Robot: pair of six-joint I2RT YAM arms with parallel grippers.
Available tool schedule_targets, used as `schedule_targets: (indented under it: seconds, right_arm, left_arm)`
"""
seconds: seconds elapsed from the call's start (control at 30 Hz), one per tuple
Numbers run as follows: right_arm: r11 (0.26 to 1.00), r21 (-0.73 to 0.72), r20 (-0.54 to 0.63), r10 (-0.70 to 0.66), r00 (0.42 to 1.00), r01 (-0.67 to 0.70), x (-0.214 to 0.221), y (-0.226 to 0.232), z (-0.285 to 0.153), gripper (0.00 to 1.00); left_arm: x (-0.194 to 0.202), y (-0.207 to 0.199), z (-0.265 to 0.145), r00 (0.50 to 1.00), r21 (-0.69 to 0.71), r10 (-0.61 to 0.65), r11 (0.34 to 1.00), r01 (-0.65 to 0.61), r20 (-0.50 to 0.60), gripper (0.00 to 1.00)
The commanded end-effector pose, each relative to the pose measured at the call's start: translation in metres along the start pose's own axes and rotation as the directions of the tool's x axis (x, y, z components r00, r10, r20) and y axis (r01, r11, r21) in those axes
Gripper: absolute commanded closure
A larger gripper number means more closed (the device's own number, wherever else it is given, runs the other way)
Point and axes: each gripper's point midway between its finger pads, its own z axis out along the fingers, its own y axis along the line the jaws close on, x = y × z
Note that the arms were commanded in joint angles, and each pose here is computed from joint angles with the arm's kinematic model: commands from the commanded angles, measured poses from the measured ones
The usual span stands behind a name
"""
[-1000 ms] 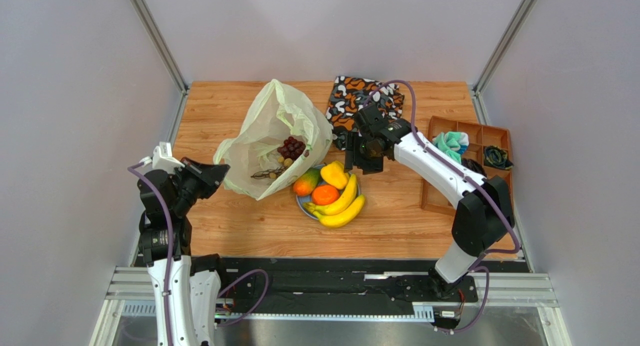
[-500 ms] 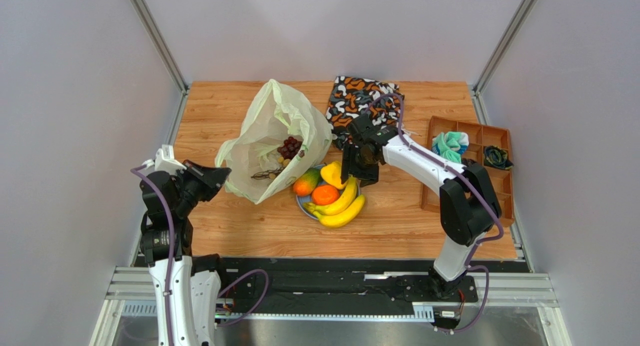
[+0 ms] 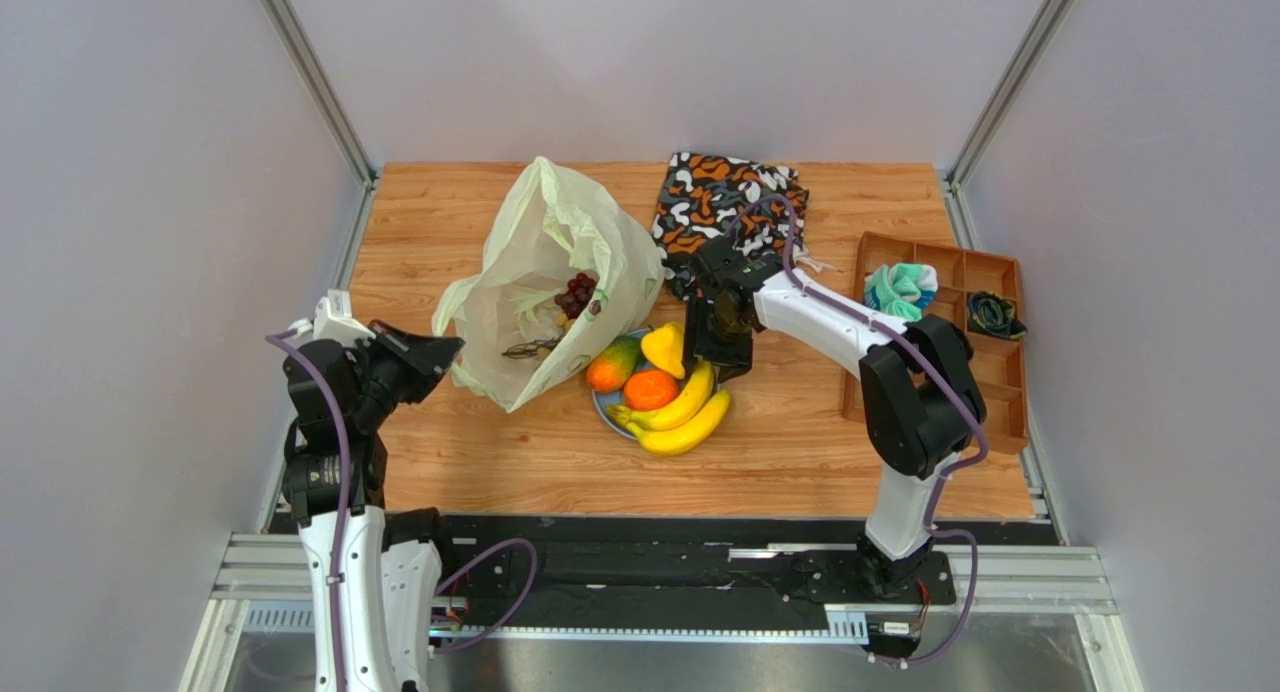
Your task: Place the fruits into the plastic bag
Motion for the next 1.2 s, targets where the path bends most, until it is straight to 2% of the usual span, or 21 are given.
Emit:
schedule_targets:
  seconds: [0.0, 0.8, 0.93, 1.17]
  right_arm:
    - [1.000, -0.003, 0.018, 0.012, 1.000, -0.012, -0.007, 0.003, 0.000, 0.46]
    - [0.997, -0.079, -0.005, -0.013, 1.000, 0.012, -0.002, 0.015, -0.016, 0.80]
    - [0.996, -0.084, -0.003, -0.016, 1.000, 0.016, -0.002, 0.015, -0.020, 1.00]
    - [0.997, -0.070, 0.026, -0.032, 0.999, 0.034, -0.005, 0.013, -0.031, 1.00]
  left_arm:
    - [-0.004, -0.003, 0.003, 1.000, 0.020, 0.006, 1.000, -0.007, 0.015, 1.00]
    - [-0.002, -0.002, 0.000, 1.000, 0.016, 0.012, 1.000, -0.012, 0.016, 1.00]
    - [-0.002, -0.003, 0.000, 1.000, 0.018, 0.013, 1.000, -0.013, 0.018, 1.00]
    - [-0.005, -0.006, -0.001, 0.999, 0.024, 0.022, 0.999, -0.023, 0.026, 1.00]
